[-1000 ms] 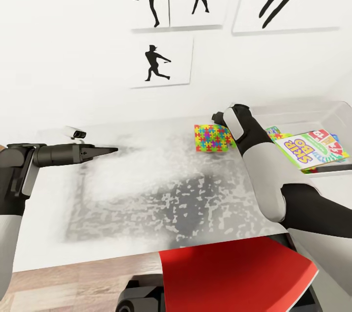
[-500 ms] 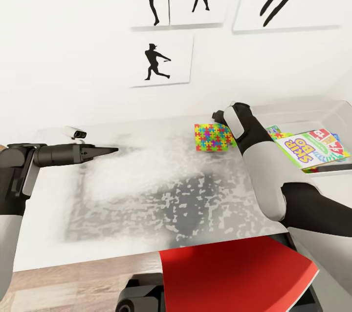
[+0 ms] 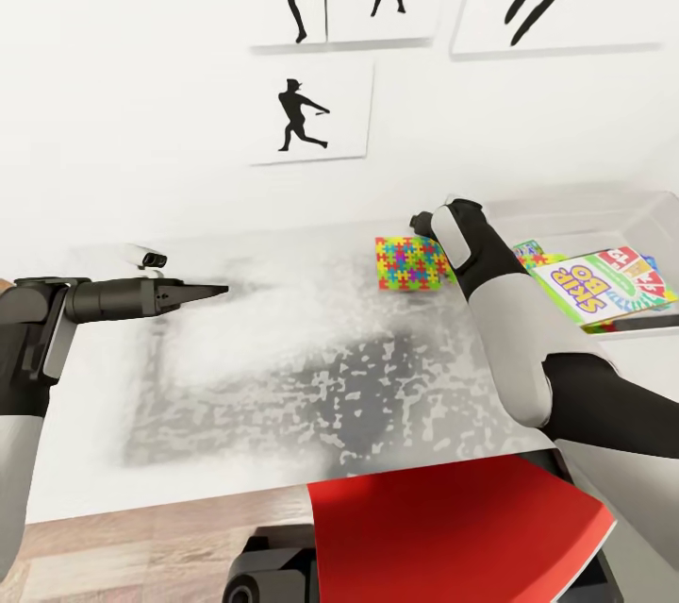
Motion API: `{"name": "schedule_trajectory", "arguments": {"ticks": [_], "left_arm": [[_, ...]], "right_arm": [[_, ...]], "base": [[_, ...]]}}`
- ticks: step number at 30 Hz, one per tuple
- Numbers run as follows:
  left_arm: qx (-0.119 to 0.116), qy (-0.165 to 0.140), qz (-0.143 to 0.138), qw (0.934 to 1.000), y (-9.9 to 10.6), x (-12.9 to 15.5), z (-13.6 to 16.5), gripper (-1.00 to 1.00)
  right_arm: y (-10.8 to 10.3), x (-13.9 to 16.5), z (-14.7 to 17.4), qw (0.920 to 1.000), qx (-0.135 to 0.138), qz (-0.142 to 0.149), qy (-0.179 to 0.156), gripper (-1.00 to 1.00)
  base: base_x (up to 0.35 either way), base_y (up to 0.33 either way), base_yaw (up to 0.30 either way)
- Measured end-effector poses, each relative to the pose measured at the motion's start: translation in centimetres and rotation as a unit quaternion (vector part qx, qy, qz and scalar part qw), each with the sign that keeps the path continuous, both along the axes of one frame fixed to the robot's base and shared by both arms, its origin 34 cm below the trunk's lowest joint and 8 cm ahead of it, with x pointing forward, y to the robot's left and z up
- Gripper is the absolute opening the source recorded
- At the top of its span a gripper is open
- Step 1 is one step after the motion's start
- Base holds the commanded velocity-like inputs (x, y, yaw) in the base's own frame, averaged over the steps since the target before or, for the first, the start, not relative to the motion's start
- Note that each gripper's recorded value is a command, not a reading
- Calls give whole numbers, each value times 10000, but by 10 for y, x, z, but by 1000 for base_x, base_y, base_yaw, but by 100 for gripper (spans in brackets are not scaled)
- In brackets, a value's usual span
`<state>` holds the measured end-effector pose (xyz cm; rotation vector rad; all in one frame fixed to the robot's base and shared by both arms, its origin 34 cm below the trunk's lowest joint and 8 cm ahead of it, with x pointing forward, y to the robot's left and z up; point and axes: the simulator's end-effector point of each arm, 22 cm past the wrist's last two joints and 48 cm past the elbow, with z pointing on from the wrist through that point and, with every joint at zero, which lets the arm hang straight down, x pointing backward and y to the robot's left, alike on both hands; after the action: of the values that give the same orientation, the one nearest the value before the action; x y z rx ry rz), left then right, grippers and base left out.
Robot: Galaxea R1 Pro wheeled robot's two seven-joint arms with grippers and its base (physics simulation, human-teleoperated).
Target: Put all the toys in the child's room - the three board games (two on the bed and one on the table), the two jigsaw puzzles on the table, and the tennis ball on the table - inside the toy box on the table in the child's room.
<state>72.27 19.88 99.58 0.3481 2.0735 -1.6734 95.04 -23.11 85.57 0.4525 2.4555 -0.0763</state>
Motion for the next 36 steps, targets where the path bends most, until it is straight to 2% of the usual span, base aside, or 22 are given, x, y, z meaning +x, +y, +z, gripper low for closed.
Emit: {"name": "schedule_trajectory", "arguments": {"ticks": [19, 27, 36], "left_arm": [[6, 128, 39, 9999, 3, 1, -16, 100], [17, 68, 67, 10000, 8, 5, -14, 100], [4, -170, 37, 9998, 6, 18, 3, 100]], "right_arm": [[-2, -2, -21, 9999, -2, -16, 104, 100], [-2, -2, -27, 9999, -1, -21, 123, 100], [-2, -1, -26, 9999, -3, -31, 112, 100]], "base": [[0, 0, 0], [0, 0, 0], [0, 0, 0]]}}
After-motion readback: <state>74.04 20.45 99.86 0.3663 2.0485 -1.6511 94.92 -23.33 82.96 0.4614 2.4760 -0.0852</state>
